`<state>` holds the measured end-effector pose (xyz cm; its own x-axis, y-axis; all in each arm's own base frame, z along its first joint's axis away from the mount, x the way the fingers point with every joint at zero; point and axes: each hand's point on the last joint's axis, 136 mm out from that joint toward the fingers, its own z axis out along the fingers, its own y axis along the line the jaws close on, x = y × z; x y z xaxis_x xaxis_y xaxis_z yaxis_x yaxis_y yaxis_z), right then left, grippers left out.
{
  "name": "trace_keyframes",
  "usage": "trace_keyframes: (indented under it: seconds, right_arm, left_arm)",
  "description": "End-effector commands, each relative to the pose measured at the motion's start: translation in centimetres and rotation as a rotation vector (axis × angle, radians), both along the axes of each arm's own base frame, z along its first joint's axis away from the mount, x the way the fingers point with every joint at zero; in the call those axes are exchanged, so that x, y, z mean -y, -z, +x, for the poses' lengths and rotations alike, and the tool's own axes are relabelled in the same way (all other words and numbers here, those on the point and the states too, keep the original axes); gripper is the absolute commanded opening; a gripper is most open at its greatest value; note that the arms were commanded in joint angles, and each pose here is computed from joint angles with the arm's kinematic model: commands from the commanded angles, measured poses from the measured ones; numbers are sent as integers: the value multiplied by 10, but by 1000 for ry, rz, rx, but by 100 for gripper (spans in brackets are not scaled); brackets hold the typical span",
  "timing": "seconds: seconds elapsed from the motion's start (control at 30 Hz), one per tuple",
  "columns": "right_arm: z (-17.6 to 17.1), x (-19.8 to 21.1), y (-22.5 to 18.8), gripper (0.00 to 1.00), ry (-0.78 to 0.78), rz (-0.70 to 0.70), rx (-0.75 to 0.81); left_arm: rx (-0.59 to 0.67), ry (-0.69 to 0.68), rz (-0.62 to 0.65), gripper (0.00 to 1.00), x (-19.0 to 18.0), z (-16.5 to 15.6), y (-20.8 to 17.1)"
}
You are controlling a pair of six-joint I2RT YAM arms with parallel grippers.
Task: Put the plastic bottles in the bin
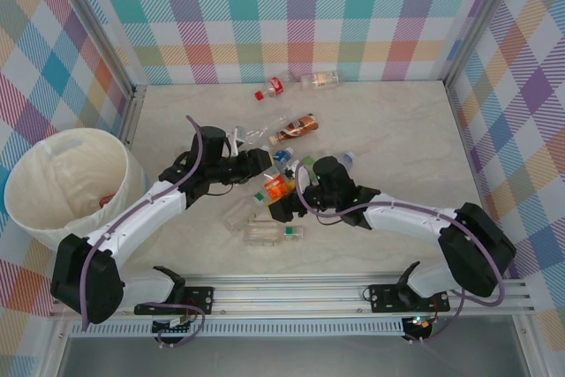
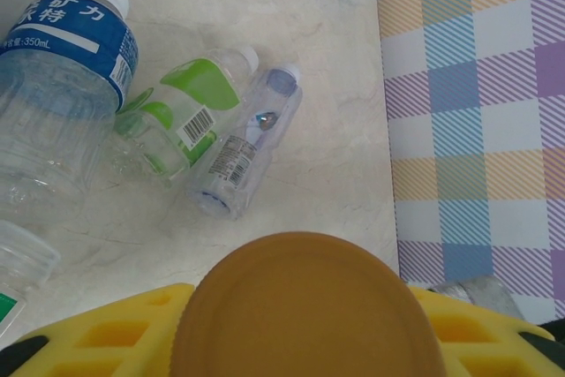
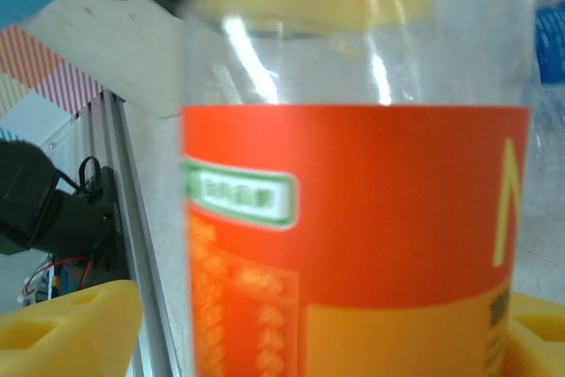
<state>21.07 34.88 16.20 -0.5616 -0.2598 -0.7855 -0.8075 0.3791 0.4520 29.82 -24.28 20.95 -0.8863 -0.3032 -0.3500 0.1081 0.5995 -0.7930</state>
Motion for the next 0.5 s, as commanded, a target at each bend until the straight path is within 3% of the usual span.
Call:
trace_keyframes:
  seconds: [0.0,0.03,0.3,0.47]
  right_arm:
    - [-8,0,-48,95,-36,75,117]
    - [-5,5,-51,100,-1,72,138]
    - [28,61,-63,100,357,73,299]
    - [44,100,-48,100,582,68,300]
  left_arm:
    - [92,-30,18,0,-4,8,-23]
    - [110,-35,27,0,-6,9,-27]
    - [213,-123,83,0,-40,11,-71]
    - [280,-161,171,0,-63,9,-95]
